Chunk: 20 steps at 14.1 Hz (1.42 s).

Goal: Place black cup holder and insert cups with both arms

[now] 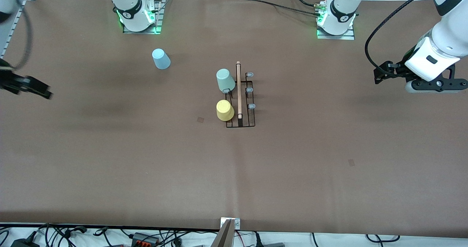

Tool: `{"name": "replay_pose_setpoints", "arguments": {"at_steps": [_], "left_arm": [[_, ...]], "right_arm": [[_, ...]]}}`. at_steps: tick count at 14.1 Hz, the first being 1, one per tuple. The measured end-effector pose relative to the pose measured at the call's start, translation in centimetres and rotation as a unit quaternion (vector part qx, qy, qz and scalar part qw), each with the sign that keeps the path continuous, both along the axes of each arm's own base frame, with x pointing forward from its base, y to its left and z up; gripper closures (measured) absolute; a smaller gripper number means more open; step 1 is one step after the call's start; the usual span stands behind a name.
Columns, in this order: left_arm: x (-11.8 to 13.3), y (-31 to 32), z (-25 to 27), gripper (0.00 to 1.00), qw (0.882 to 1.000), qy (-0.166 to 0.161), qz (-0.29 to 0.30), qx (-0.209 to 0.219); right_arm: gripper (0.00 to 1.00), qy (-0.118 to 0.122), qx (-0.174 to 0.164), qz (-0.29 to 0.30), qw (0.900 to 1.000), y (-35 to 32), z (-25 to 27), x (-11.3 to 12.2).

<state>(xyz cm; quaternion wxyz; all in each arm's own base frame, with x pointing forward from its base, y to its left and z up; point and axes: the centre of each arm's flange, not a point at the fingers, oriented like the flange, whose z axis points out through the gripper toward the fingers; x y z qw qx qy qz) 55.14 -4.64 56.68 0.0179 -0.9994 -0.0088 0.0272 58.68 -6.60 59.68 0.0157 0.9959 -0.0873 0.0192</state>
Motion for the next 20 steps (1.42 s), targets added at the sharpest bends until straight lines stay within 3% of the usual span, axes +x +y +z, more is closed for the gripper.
{"name": "replay_pose_setpoints", "arguments": {"at_steps": [3,7,20], "left_arm": [[0.0,0.0,0.0,0.00,1.000,0.000,0.000,0.000],[0.0,0.0,0.0,0.00,1.000,0.000,0.000,0.000],[0.0,-0.1,0.0,0.00,1.000,0.000,-0.001,0.000]], "right_arm": [[0.00,0.030,0.006,0.000,1.000,-0.9,1.0,-1.8],[0.00,0.050,0.008,0.020,0.999,0.7,-0.3,-1.6],[0.00,0.039,0.008,0.037,0.999,2.3,-0.4,-1.4]]}}
